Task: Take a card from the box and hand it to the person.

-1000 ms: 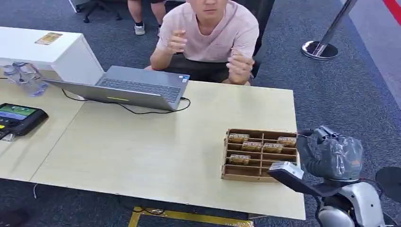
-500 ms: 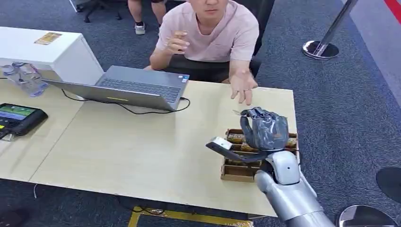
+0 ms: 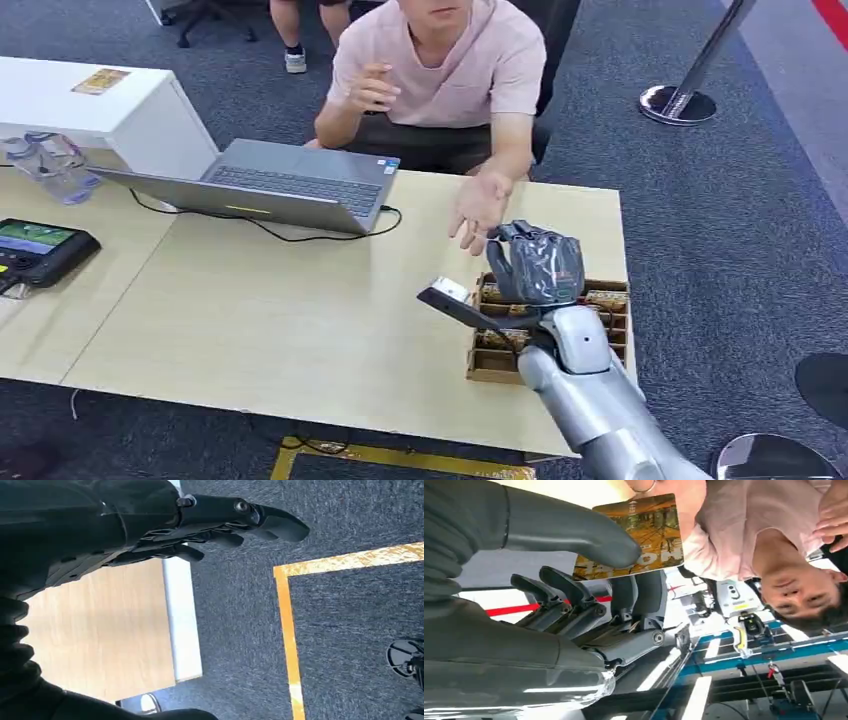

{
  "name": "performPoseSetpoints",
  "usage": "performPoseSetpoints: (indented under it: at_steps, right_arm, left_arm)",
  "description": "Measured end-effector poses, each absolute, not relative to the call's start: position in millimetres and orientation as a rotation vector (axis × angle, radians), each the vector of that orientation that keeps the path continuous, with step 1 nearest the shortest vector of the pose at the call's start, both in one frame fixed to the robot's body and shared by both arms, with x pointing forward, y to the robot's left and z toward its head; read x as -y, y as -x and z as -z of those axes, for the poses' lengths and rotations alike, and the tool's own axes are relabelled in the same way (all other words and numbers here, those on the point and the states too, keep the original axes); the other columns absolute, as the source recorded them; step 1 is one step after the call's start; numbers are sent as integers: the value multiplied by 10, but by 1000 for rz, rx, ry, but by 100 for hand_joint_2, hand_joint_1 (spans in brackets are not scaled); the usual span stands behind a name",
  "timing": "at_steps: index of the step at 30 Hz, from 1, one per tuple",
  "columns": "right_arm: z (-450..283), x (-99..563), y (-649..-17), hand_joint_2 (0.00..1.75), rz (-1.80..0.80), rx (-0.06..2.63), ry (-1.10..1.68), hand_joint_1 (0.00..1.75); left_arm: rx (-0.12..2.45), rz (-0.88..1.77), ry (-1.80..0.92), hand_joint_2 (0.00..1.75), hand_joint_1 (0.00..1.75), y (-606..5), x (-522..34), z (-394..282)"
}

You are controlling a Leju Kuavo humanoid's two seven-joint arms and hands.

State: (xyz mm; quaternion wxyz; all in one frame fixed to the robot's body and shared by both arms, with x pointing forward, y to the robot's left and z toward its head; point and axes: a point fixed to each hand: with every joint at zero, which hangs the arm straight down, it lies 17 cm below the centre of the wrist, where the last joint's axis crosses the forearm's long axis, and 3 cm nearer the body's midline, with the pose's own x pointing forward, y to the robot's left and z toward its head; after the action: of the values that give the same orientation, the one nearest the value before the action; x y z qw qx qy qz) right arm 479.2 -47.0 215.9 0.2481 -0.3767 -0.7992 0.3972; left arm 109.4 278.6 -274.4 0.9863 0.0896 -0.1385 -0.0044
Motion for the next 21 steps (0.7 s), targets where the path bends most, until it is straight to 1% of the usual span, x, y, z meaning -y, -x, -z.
performPoseSetpoints:
  at_steps: [6,7,21]
  right_arm:
    - [-2140,469,-4816,175,-1087,2173,1021,0]
    - [-2137,473,-4821,175,-1085,2172,1020,0]
    - [-2156,534,-4874,175,-1057,2167,1014,0]
  left_arm:
    - [283,3,-173,175,0,-1103,-2773,2742]
    - [283,0,-171,0,0,-1103,-2773,2742]
    - [266,-13,-179,0,0,-1077,-2794,2749]
